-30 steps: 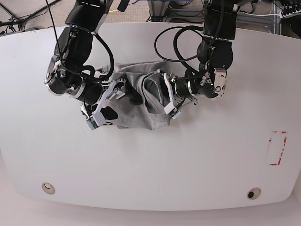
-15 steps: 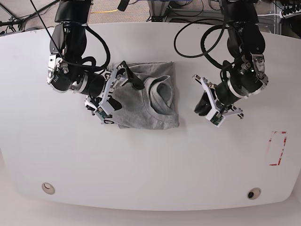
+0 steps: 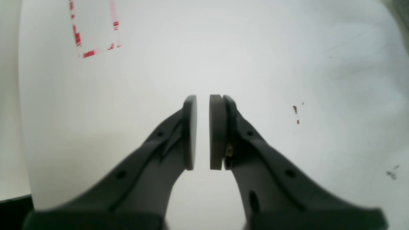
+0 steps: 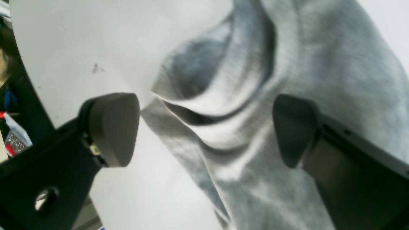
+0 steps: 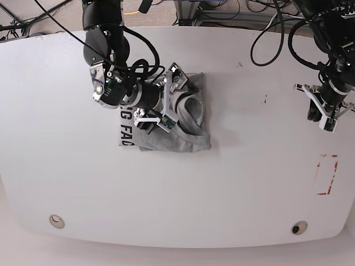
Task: Fold the T-shirt properly
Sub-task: 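Release the left gripper and press the folded bundle with the right gripper, then grasp the folded bundle with both grippers and rotate it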
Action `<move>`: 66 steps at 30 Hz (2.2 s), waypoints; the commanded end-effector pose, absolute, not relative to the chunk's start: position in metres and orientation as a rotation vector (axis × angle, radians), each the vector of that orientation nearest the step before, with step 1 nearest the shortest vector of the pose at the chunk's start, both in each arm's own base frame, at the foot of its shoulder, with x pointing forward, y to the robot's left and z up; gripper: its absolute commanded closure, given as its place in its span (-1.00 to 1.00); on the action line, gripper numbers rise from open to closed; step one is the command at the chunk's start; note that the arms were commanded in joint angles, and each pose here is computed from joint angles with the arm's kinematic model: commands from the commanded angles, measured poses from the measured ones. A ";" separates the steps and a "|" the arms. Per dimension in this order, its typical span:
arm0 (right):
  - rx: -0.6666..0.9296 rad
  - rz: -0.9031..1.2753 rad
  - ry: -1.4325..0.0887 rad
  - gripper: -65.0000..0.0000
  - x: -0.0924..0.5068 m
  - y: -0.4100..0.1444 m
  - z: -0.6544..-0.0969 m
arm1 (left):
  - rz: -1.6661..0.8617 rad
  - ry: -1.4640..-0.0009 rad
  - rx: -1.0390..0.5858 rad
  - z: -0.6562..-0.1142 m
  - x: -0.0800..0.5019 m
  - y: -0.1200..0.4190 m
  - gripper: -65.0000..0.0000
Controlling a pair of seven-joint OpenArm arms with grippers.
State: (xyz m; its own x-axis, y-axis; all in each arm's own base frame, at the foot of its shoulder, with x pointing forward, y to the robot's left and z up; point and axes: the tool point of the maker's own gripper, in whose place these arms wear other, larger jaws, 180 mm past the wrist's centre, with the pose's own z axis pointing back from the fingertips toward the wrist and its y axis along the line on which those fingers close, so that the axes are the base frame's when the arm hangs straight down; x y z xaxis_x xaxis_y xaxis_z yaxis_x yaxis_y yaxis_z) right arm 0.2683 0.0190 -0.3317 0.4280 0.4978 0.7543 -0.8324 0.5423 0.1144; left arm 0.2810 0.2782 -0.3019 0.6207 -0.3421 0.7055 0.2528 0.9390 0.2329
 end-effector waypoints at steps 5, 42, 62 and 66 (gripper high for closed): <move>0.458 0.986 -0.778 -0.37 0.270 0.040 -0.335 | -0.343 -0.846 0.123 -0.299 0.274 0.283 0.83; 0.536 0.962 -0.777 0.98 0.235 0.069 -0.319 | -0.344 -0.809 0.111 -0.310 0.263 0.281 0.83; 0.532 0.818 -0.881 -0.40 0.264 0.018 -0.294 | -0.606 -0.844 -0.120 -0.320 0.292 0.157 0.83; 0.515 0.700 -0.898 -0.23 0.281 -0.028 -0.295 | -0.663 -0.879 -0.206 -0.315 0.299 0.112 0.83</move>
State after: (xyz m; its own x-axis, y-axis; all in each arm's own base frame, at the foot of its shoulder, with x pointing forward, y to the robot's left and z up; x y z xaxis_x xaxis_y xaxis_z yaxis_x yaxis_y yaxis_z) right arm 0.2748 -0.0274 -0.3059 0.4549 0.3673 0.8112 -0.7311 0.6741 0.1048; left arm 0.2916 0.1250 -0.3290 0.5045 -0.4599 0.7308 0.5987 0.7961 0.0876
